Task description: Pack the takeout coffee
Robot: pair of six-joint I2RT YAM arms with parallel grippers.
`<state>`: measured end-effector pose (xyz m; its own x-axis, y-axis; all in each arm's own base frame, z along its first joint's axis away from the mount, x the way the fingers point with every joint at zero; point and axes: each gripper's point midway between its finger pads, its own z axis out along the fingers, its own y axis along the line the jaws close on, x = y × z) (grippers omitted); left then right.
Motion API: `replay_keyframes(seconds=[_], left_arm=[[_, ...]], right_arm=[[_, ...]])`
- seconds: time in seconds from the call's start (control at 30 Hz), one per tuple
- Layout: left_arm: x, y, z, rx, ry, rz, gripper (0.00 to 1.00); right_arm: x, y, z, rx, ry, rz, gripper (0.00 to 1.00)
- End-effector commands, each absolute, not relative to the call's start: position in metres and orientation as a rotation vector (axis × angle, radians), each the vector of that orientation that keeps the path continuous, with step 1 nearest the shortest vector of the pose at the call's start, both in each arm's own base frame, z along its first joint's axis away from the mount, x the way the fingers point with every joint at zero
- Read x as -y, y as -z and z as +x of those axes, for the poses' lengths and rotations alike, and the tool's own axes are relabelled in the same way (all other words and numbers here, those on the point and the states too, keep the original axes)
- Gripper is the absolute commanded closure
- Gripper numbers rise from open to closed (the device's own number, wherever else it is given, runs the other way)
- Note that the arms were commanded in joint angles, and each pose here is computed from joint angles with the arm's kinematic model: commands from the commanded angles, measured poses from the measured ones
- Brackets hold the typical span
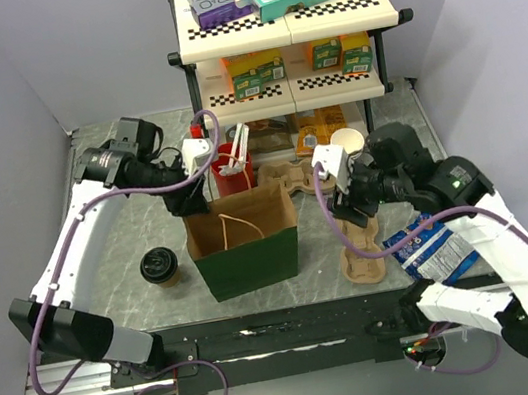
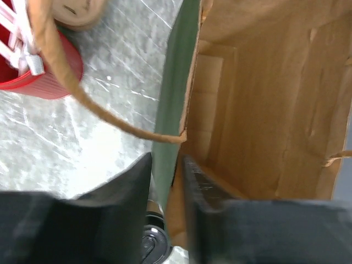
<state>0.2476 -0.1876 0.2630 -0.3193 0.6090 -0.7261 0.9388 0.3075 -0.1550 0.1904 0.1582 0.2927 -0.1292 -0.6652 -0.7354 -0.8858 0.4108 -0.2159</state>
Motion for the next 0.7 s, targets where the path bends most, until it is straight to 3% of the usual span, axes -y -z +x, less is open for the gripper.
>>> replay_keyframes(seconds=[0.0, 0.1, 0.43, 0.67], left_arm=[[0.186, -0.27, 0.238, -2.034, 0.772, 1.442, 0.82], [0.182, -0.272, 0.231, -2.048, 0.756, 1.445, 0.99], [0.151, -0.284, 0.225, -1.993, 0.493, 1.432, 0.99], [0.149, -0.285, 0.221, -1.997, 0.484, 1.417, 0.99]], right_arm=[[-0.147, -0.258, 0.186, -1.905, -0.353, -1.376, 0.33], [-0.14, -0.223, 0.183, -1.994, -0.383, -1.44, 0.31], [-0.106, -0.141, 0.195, -2.114, -0.268, -1.604, 0.25], [-0.108, -0.145, 0.217, -2.501, -0.264, -1.051, 0.36]])
